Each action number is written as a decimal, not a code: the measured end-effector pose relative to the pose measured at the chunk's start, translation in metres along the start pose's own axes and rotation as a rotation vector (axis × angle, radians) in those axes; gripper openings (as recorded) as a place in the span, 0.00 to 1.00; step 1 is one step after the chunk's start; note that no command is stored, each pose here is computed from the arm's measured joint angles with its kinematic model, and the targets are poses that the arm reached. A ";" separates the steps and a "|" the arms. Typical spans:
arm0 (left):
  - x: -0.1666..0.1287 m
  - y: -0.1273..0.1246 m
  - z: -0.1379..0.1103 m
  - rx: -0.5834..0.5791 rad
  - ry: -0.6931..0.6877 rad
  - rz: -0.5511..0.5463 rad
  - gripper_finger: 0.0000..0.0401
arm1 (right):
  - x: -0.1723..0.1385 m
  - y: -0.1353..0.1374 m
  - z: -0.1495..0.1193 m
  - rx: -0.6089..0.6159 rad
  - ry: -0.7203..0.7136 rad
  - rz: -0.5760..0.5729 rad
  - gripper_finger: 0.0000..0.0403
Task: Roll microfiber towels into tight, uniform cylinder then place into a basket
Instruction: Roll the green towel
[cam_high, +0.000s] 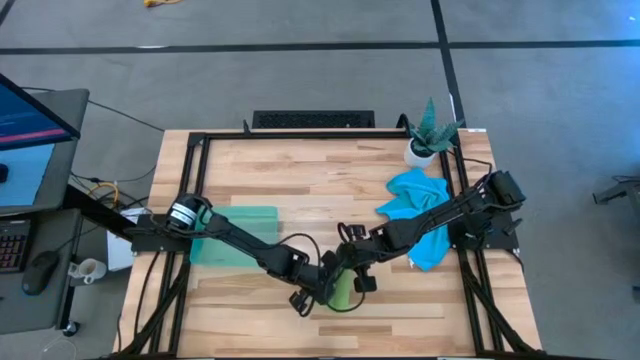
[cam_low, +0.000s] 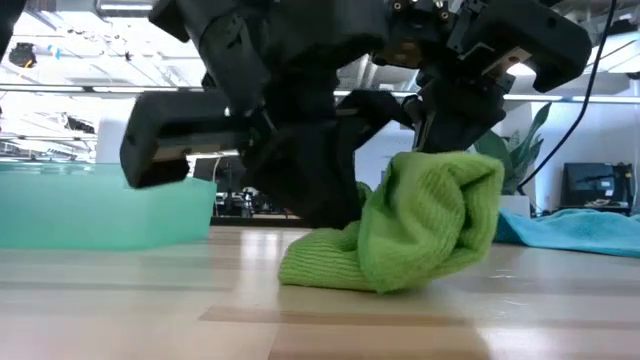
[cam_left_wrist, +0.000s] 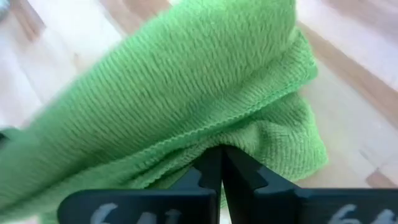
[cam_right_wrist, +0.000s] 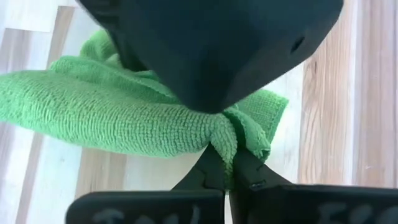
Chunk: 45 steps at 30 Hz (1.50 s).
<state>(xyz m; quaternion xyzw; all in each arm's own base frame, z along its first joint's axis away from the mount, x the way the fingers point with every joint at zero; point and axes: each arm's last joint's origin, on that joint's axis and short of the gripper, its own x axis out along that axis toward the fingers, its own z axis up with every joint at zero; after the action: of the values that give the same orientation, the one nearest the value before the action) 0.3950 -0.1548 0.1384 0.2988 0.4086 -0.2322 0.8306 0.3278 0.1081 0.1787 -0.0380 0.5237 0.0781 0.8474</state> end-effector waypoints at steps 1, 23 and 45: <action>-0.002 -0.001 0.002 0.004 -0.003 0.010 0.00 | 0.000 0.000 0.000 0.001 0.001 0.001 0.03; -0.017 -0.024 0.026 0.093 0.029 0.126 0.07 | 0.000 -0.008 -0.001 0.038 0.027 0.019 0.03; -0.037 -0.033 0.056 0.291 0.080 0.317 0.39 | 0.000 -0.008 -0.002 0.040 0.031 0.035 0.03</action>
<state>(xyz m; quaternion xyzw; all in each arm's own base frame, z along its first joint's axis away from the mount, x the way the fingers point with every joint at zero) 0.3841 -0.2117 0.1859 0.4850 0.3512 -0.1431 0.7880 0.3280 0.1001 0.1775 -0.0132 0.5389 0.0820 0.8383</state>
